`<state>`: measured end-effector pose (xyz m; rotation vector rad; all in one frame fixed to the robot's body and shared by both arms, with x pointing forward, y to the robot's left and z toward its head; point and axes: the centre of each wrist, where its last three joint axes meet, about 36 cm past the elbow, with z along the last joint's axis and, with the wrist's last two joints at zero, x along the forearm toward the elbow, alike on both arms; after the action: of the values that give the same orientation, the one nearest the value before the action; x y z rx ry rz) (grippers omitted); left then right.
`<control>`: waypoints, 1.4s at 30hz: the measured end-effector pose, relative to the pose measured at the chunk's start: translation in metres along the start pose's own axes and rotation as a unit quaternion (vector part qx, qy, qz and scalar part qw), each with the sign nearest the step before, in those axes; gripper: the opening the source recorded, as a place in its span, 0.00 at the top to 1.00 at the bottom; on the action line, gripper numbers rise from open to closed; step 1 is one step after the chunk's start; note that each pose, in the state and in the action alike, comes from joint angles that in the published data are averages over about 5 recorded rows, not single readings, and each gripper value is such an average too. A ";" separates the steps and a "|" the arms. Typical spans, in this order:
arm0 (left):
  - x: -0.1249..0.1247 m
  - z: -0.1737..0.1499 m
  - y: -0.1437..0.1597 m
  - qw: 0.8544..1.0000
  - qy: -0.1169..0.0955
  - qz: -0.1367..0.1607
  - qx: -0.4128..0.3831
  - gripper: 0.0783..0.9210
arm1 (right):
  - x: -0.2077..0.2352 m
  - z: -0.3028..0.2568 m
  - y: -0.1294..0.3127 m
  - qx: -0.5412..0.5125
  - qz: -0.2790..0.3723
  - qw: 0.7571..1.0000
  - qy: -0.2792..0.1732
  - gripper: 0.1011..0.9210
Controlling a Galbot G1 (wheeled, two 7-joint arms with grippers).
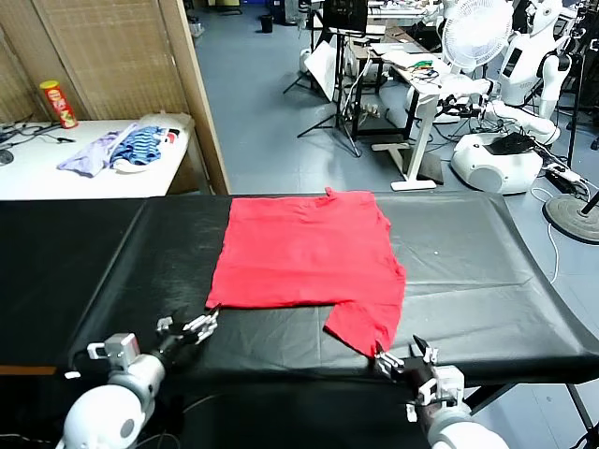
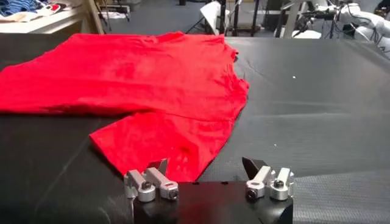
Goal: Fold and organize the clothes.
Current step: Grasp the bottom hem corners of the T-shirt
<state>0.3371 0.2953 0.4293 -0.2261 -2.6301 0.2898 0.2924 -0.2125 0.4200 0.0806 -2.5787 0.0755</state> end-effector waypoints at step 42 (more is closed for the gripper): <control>0.006 0.017 -0.007 0.999 -0.001 -0.031 0.004 0.94 | 0.050 -0.009 -0.013 0.021 0.035 0.999 0.009 0.97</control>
<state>0.3228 0.2872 0.4195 -0.1401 -2.6327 0.2803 0.2558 -0.2265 0.4546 0.0057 -2.5630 0.1565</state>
